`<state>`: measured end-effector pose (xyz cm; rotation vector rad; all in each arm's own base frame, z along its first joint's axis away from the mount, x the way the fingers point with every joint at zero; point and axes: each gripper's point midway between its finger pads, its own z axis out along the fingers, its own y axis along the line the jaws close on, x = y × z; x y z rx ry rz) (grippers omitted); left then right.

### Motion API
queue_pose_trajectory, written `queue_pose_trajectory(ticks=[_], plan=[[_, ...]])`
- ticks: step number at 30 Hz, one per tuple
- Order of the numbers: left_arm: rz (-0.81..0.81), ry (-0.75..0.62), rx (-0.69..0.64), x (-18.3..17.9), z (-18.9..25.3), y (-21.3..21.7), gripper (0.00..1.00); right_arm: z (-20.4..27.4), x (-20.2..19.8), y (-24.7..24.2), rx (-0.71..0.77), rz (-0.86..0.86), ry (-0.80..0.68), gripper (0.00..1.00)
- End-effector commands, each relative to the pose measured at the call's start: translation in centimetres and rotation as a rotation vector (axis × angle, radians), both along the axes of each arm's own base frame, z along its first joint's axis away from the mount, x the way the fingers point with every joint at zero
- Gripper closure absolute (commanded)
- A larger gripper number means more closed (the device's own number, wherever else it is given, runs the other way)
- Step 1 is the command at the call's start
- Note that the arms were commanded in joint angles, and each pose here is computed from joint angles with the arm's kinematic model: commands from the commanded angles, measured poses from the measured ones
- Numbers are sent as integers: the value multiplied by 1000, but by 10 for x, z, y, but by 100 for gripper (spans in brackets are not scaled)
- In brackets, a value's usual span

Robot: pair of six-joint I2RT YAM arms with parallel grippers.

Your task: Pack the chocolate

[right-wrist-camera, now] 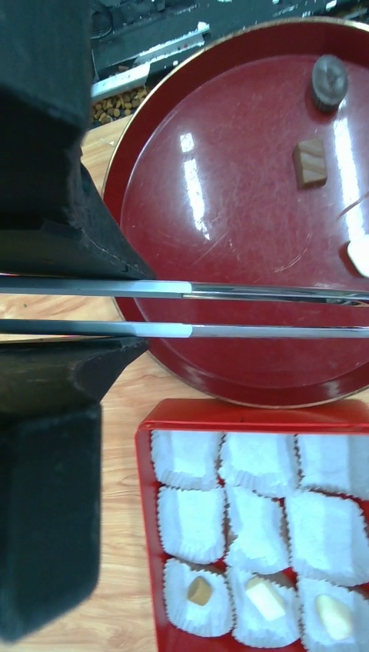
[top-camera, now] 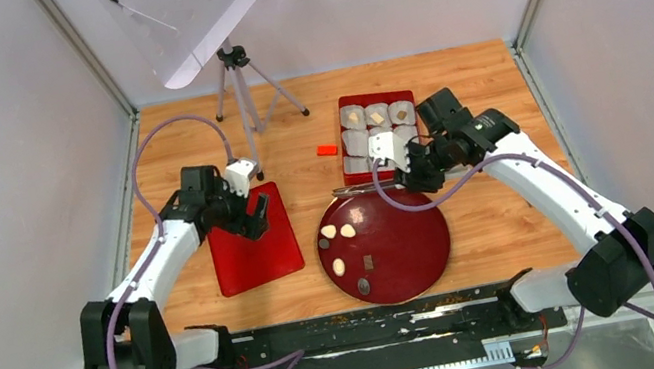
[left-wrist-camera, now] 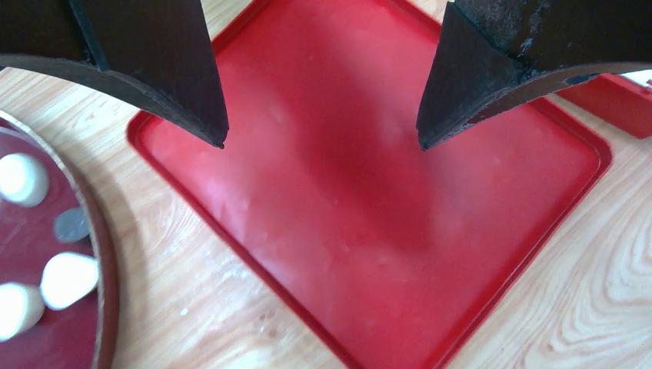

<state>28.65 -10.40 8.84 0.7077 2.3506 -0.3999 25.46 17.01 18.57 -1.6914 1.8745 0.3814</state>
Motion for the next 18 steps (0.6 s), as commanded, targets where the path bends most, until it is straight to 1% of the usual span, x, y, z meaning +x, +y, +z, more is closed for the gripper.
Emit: queue_pose_trajectory(ticks=[1, 5, 7, 10, 12, 18], plan=[[-104, -35, 73, -10, 3, 9, 0, 14, -12, 29, 82, 110, -16, 76], [-9, -128, -2, -5, 19, 8, 0, 0, -30, 29, 7, 143, 21, 76], [-19, -147, -29, -6, 21, 3, 0, -3, -33, 28, -5, 140, 49, 74], [32, -178, -55, 2, 22, 4, 0, -8, -33, 28, -25, 139, 63, 71], [75, -179, -72, 5, 24, 8, 0, -10, -32, 30, -42, 148, 71, 70], [79, -136, -88, 2, 18, 6, 0, -22, -26, 29, -83, 162, 63, 69]])
